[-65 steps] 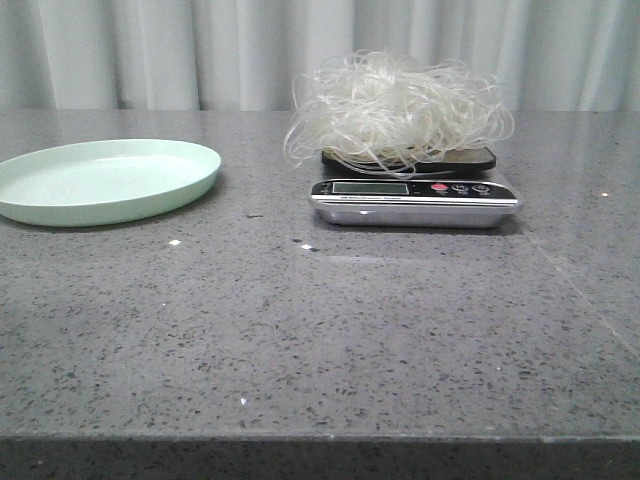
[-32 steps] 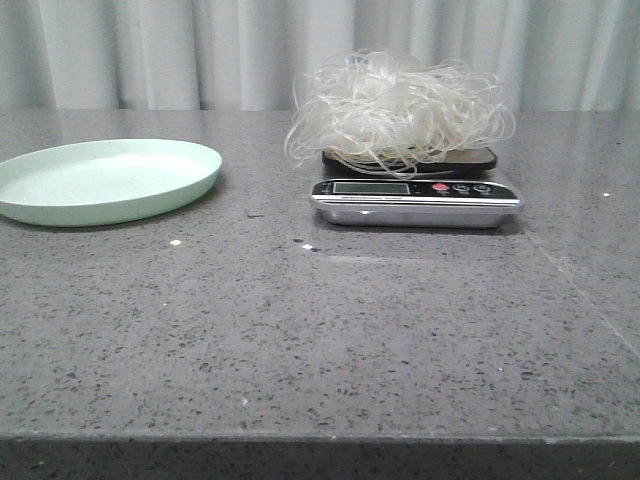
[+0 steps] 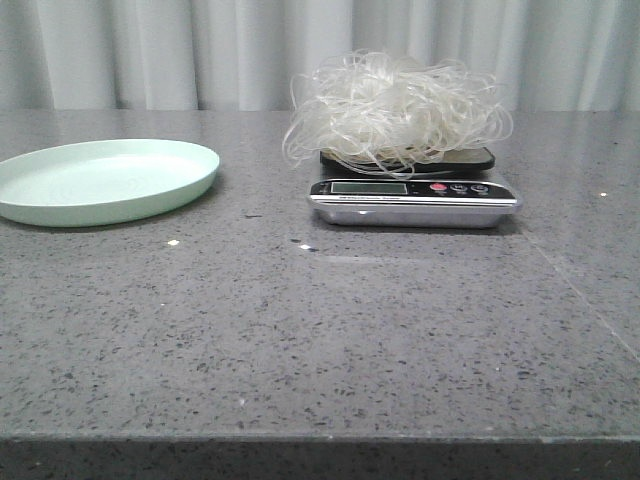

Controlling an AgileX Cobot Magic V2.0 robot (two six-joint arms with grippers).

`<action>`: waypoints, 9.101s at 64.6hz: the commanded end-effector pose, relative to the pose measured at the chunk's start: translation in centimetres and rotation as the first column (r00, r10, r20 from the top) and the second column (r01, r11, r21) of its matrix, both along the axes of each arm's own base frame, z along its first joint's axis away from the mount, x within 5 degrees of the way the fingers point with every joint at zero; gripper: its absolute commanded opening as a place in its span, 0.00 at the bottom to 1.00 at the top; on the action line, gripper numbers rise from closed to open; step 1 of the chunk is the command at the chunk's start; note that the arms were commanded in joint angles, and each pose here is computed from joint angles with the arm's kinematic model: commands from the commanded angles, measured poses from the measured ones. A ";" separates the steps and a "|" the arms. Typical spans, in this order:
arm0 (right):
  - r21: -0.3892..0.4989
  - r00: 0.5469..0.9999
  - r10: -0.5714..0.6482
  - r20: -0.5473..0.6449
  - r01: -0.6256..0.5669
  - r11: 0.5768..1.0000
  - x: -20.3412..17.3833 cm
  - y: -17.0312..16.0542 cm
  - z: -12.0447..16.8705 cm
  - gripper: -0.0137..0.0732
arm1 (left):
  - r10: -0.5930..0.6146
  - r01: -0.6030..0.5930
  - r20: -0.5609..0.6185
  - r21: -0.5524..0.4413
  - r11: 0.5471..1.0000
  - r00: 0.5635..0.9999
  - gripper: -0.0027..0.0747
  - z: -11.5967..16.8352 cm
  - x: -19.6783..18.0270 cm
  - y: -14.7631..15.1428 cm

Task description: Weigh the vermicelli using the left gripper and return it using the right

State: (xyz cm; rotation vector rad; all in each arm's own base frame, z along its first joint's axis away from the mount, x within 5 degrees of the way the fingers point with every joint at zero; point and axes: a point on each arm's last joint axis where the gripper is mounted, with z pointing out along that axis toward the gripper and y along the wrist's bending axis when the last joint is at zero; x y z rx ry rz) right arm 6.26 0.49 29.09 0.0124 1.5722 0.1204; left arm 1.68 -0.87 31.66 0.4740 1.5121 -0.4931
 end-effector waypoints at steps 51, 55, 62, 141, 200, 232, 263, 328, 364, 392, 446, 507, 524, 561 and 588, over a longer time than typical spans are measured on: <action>0.011 0.990 0.130 -0.049 -0.129 0.992 6.1 1.9 6.0 0.84 | -0.003 0.007 0.068 -0.061 0.998 0.998 0.21 1.3 -0.1 0.0; 0.011 0.981 0.184 -0.060 -0.184 0.983 7.5 3.0 7.5 0.84 | -0.003 0.007 0.067 -0.059 0.998 0.998 0.21 1.3 -0.1 0.0; 0.006 0.959 0.269 -0.093 -0.270 0.963 10.2 5.2 9.4 0.84 | -0.003 0.007 0.067 -0.059 0.998 0.998 0.21 1.3 -0.1 0.0; -0.164 0.568 0.172 -0.805 -0.491 0.855 30.3 17.8 1.9 0.30 | -0.003 0.007 0.068 -0.060 0.998 0.998 0.21 1.3 -0.1 0.0; -0.116 0.623 0.556 -0.551 -0.717 0.688 27.0 34.2 8.3 0.37 | -0.003 0.007 0.068 -0.060 0.998 0.998 0.21 1.3 -0.1 0.0; -0.067 0.583 0.562 -0.587 -0.727 0.684 28.4 35.9 6.0 0.85 | -0.003 0.007 0.068 -0.060 0.998 0.998 0.21 1.3 -0.1 0.0; -0.130 0.770 0.406 -0.492 -0.526 0.841 28.4 21.8 18.9 0.85 | -0.003 0.007 0.068 -0.060 0.998 0.998 0.21 1.3 -0.1 0.0; -0.136 0.957 0.248 -0.149 -0.268 0.954 6.9 4.0 12.9 0.85 | -0.003 0.007 0.068 -0.060 0.998 0.998 0.21 1.3 -0.1 0.0; -0.097 0.962 0.259 0.086 -0.250 0.963 -2.9 0.6 5.0 0.85 | -0.003 0.007 0.068 -0.060 0.998 0.998 0.21 1.3 -0.1 0.0; -0.089 0.958 0.260 0.119 -0.250 0.964 -2.7 0.7 4.8 0.37 | -0.003 0.007 0.068 -0.060 0.998 0.998 0.21 1.3 -0.1 0.0; -0.089 0.959 0.260 0.118 -0.250 0.964 -2.7 0.7 4.8 0.37 | 0.178 -0.174 0.153 -0.038 0.984 0.972 0.21 -1.7 1.8 -0.6; -0.089 0.959 0.260 0.118 -0.250 0.964 -2.7 0.7 4.8 0.37 | 0.457 -0.446 0.190 -0.099 0.890 0.869 0.21 -9.5 3.5 0.1; -0.089 0.959 0.260 0.118 -0.250 0.964 -2.7 0.7 4.8 0.37 | 0.504 -0.483 0.200 -0.146 0.863 0.840 0.21 -9.2 3.5 0.4; -0.094 0.960 0.252 0.121 -0.242 0.966 -2.8 0.7 4.8 0.37 | 0.504 -0.483 0.200 -0.146 0.863 0.840 0.21 -9.2 3.5 0.4; -0.080 0.975 -0.023 0.222 0.041 0.996 -1.7 -0.3 -1.3 0.37 | 0.505 -0.484 0.200 -0.146 0.863 0.840 0.21 -9.2 3.5 0.4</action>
